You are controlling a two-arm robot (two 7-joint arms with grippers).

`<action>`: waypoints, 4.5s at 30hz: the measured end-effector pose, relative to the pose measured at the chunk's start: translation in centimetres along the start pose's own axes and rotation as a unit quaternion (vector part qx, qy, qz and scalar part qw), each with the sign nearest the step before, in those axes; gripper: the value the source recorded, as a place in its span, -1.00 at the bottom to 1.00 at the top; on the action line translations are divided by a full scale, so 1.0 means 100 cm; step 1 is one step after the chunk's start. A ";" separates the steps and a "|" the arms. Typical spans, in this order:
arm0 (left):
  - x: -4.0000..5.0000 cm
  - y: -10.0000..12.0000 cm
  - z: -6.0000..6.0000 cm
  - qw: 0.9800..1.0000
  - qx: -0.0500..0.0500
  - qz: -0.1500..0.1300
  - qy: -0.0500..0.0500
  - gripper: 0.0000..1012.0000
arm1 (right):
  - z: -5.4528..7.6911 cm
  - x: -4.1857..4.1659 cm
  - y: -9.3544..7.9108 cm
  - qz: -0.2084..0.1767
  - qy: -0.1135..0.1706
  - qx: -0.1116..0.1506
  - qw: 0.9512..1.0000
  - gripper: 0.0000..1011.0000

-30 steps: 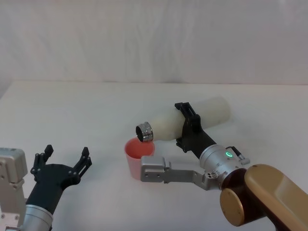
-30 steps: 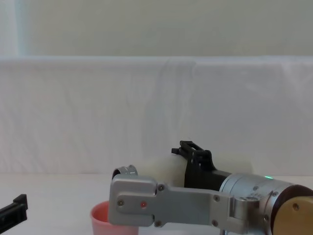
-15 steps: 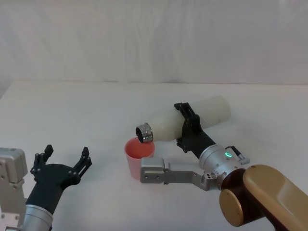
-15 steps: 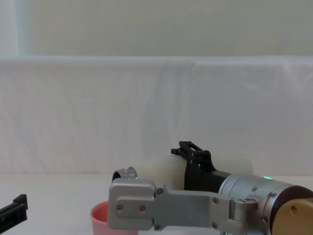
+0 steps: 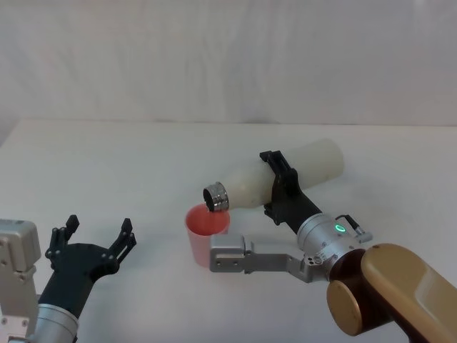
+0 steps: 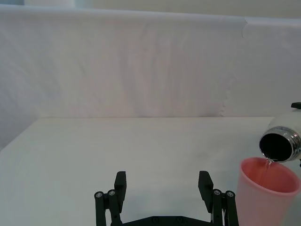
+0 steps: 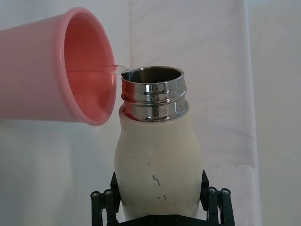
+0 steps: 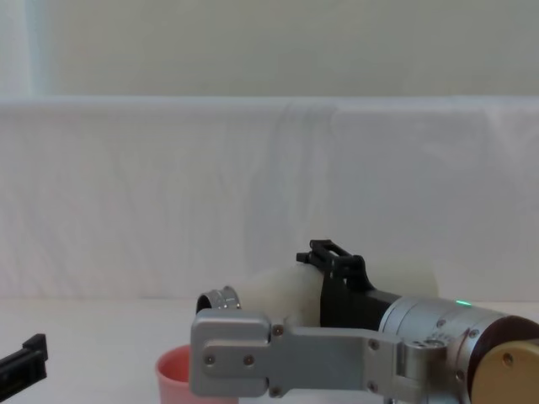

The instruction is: Grasp the thermos with one hand and pour water into the cup lid.

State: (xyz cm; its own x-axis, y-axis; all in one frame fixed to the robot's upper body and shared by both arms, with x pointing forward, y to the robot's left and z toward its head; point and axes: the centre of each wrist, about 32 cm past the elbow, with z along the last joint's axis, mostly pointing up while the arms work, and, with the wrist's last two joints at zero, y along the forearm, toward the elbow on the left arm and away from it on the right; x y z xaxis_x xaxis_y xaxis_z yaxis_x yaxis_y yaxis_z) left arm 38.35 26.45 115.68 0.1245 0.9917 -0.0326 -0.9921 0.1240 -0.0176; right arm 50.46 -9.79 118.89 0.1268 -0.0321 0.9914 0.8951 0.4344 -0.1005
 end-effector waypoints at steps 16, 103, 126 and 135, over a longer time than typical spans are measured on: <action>0.0000 0.000 0.000 1.000 0.000 0.000 0.000 0.98 | 0.000 0.0021 -0.001 -0.002 -0.005 -0.001 1.000 0.90; 0.0000 0.000 0.000 1.000 0.000 0.000 0.000 0.98 | -0.005 0.0106 -0.008 -0.003 0.093 0.009 0.996 0.90; 0.0000 0.000 0.000 1.000 0.000 0.000 0.000 0.98 | -0.030 0.0329 -0.058 -0.031 0.326 0.026 0.945 0.90; 0.0000 0.000 0.000 1.000 0.000 0.000 0.000 0.98 | -0.044 0.0316 -0.068 -0.035 0.384 0.033 0.922 0.90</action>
State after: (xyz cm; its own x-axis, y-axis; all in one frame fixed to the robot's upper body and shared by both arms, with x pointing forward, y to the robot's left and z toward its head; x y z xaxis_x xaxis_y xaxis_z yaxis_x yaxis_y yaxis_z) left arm 38.35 26.45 115.68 0.1246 0.9917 -0.0327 -0.9921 0.1240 -0.0176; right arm 46.70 -16.81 122.33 0.3574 -0.6787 0.6417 0.8881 0.4596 -0.0085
